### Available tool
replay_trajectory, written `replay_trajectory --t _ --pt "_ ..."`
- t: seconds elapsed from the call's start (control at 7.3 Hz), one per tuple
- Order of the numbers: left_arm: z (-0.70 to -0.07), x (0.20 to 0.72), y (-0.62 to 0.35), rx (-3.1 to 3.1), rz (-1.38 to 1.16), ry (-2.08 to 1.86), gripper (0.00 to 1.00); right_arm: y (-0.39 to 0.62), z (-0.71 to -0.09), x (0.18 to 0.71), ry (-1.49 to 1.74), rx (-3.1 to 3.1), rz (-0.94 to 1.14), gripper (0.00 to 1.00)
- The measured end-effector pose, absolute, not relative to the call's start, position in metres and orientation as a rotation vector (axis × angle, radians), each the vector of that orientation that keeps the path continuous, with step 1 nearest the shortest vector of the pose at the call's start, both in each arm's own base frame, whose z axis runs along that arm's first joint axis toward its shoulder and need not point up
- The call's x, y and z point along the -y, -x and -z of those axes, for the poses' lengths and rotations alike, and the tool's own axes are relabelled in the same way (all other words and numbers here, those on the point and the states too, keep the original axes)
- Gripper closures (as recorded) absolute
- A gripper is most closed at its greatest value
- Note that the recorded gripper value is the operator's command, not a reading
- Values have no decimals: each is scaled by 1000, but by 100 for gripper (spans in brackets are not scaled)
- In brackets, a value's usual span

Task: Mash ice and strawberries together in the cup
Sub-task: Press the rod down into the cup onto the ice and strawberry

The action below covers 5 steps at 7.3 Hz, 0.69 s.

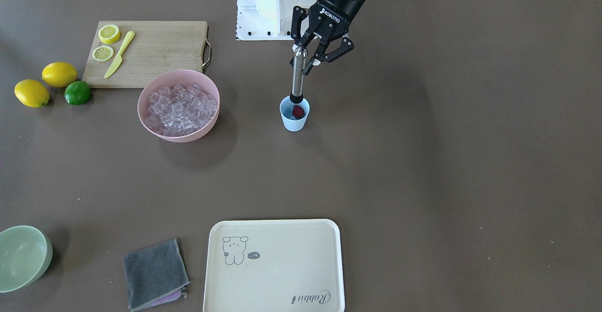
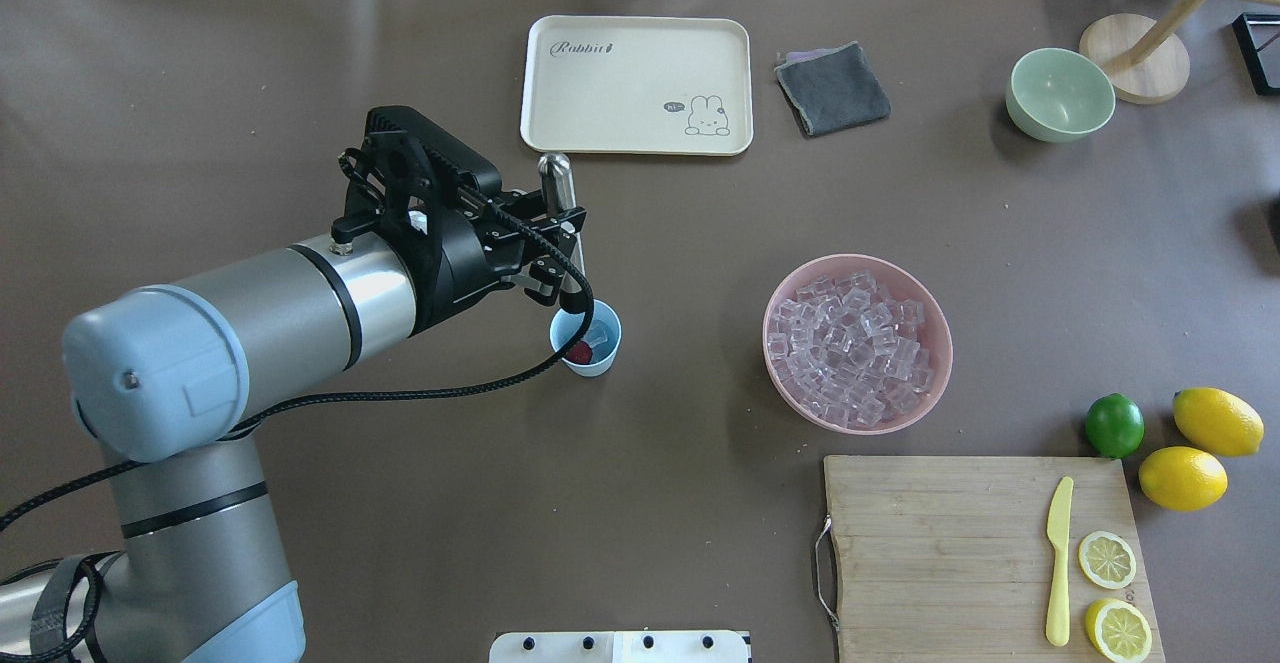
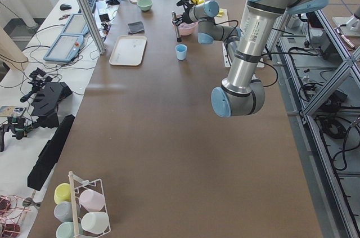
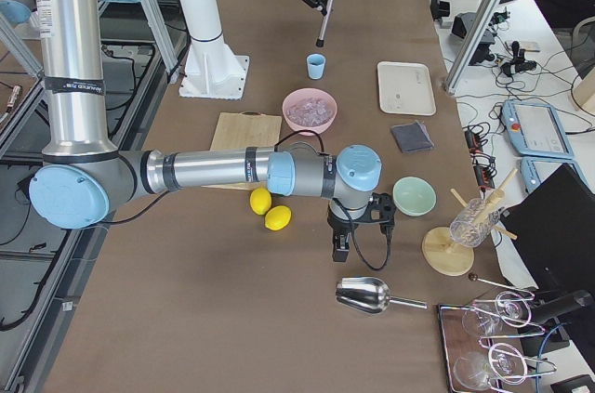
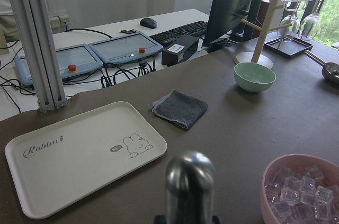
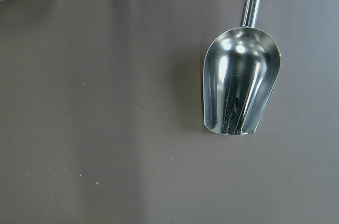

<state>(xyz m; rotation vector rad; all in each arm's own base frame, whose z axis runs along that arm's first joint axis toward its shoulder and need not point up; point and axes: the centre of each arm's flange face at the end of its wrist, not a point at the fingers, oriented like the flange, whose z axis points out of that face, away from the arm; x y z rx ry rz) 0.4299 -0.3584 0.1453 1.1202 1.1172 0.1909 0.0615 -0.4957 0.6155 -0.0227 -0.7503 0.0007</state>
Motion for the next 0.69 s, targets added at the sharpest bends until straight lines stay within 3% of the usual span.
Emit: replay_trajectory --t 0.69 --pt "-175 358 -453 -1114 -185 -1137 69 -61 -619 496 29 752 -2 0"
